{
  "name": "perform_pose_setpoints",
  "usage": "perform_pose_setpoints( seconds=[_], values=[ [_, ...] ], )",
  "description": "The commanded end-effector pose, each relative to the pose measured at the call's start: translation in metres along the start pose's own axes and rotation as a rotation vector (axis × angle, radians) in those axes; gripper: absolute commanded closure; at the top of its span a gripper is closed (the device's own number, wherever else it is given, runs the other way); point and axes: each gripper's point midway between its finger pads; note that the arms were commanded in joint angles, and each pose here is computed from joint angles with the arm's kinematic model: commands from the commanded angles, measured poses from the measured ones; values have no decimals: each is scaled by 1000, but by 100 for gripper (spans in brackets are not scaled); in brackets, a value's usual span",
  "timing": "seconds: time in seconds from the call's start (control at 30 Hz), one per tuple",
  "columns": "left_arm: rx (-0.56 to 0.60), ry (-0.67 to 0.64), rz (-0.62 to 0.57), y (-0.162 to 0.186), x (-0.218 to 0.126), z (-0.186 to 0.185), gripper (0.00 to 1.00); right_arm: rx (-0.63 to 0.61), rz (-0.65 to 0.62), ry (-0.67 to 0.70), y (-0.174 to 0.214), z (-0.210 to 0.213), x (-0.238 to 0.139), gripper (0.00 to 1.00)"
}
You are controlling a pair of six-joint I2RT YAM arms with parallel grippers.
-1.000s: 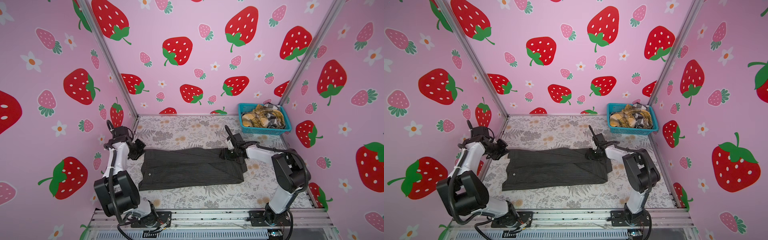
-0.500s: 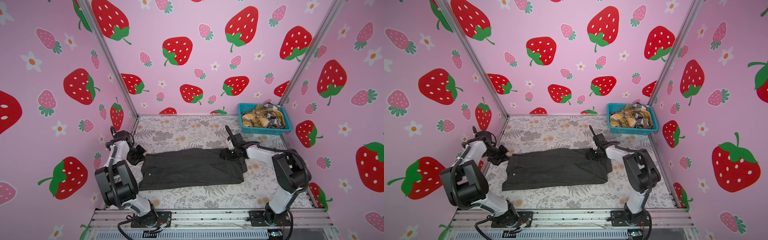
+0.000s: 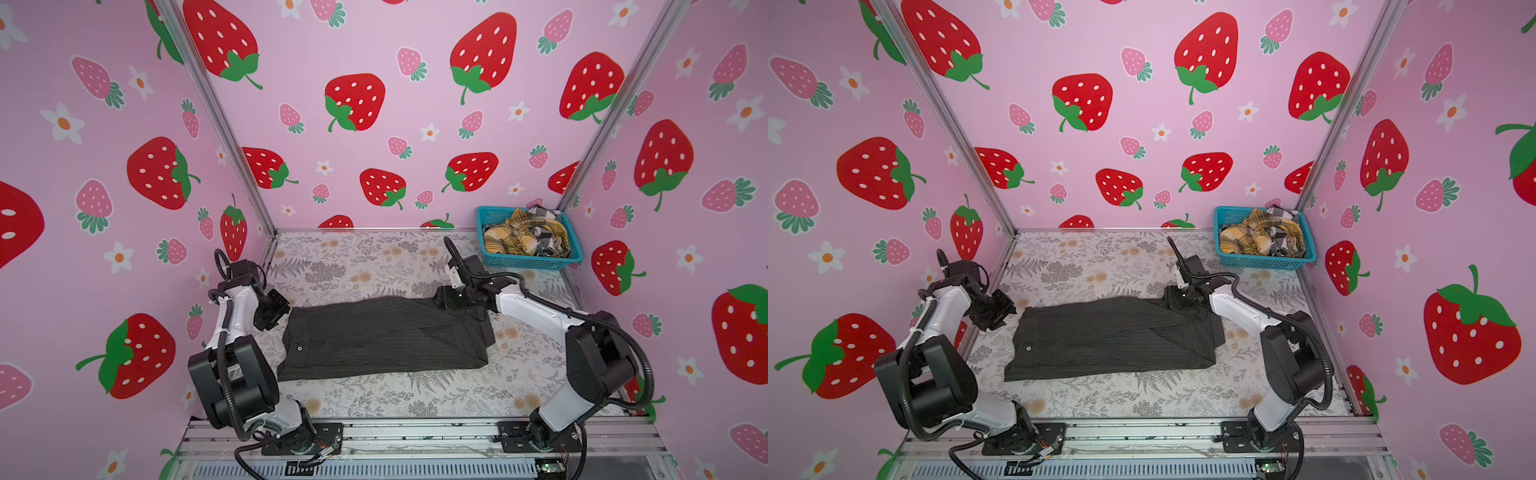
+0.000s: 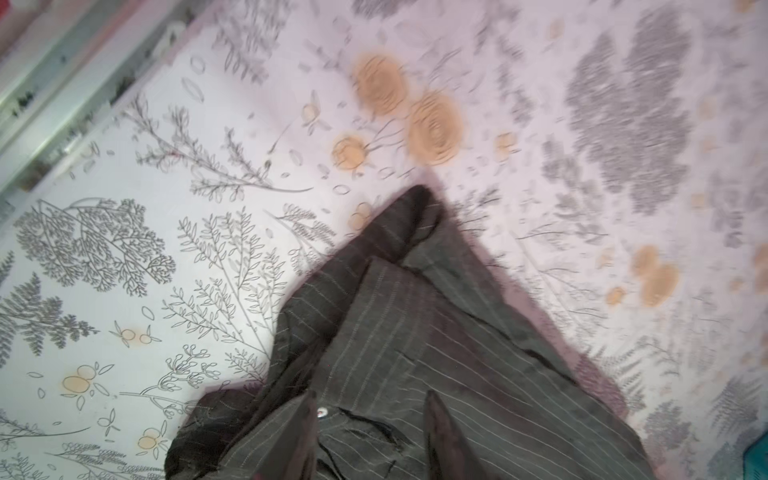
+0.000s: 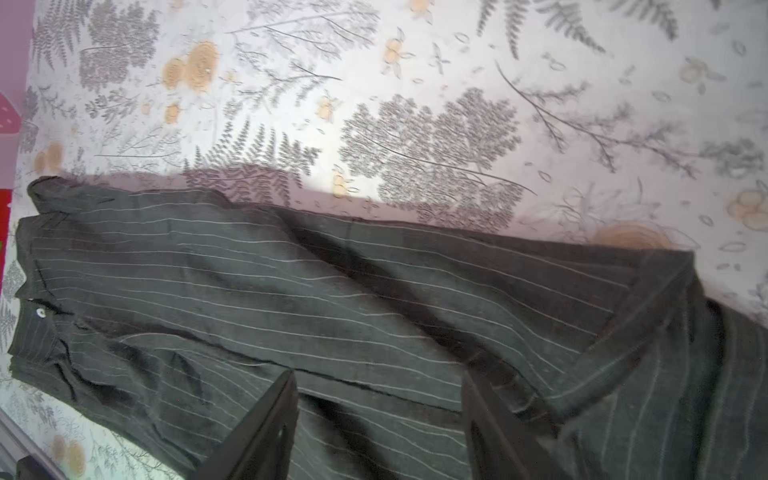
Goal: Fold and stack the long sleeve shirts
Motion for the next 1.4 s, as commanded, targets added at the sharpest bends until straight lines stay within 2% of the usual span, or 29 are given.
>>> perform_pose_setpoints(
  seconds=[0.0,0.13,0.17,0.3,0.43,0.57,0.63,0.7,0.8,0.9,0.97,1.03,1.07,1.1,1.2,1.3,1.37],
  values=[
    [52,65,53,7,12,-37,66,-1,63,119,28,-12,-2,37],
    [104,130,197,33,54,-69,88,-3,90,91,68,-1,-20,37],
    [105,138,221,40,63,-73,90,-8,109,91,80,1,-22,37],
    [10,199,308,63,95,-75,100,8,213,86,137,6,-16,39],
    [-20,184,319,69,105,-67,100,63,319,92,175,3,8,45],
    [1,163,296,67,100,-62,100,149,359,138,173,-20,38,48],
    [5,148,294,69,99,-57,100,202,349,158,153,-34,57,51],
    [-3,129,295,75,100,-50,100,228,302,192,116,-47,75,52],
    [-14,119,304,88,101,-42,100,229,226,261,42,-64,103,53],
    [14,113,327,113,102,-40,100,213,133,240,-44,-57,122,54],
    [47,120,350,135,101,-44,100,169,112,242,-83,-47,118,52],
    [107,162,386,168,97,-62,100,116,50,219,-116,-27,93,49],
    [149,183,403,183,94,-73,100,99,28,209,-122,-21,80,44],
    [194,209,420,198,88,-86,97,75,8,193,-123,-12,64,41],
    [280,325,395,220,58,-120,78,7,-13,176,-97,8,27,34],
    [341,366,282,203,19,-134,58,-36,27,123,-47,31,11,33],
    [380,327,206,185,1,-133,51,-60,74,60,-11,52,14,34]
  ],
)
Point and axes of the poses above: each gripper's point midway between its finger pads, its own x axis out along the fingers, its own z axis along the line the jaws close on, y = z × x, and after that the axes turned 9 degrees about x, right-handed
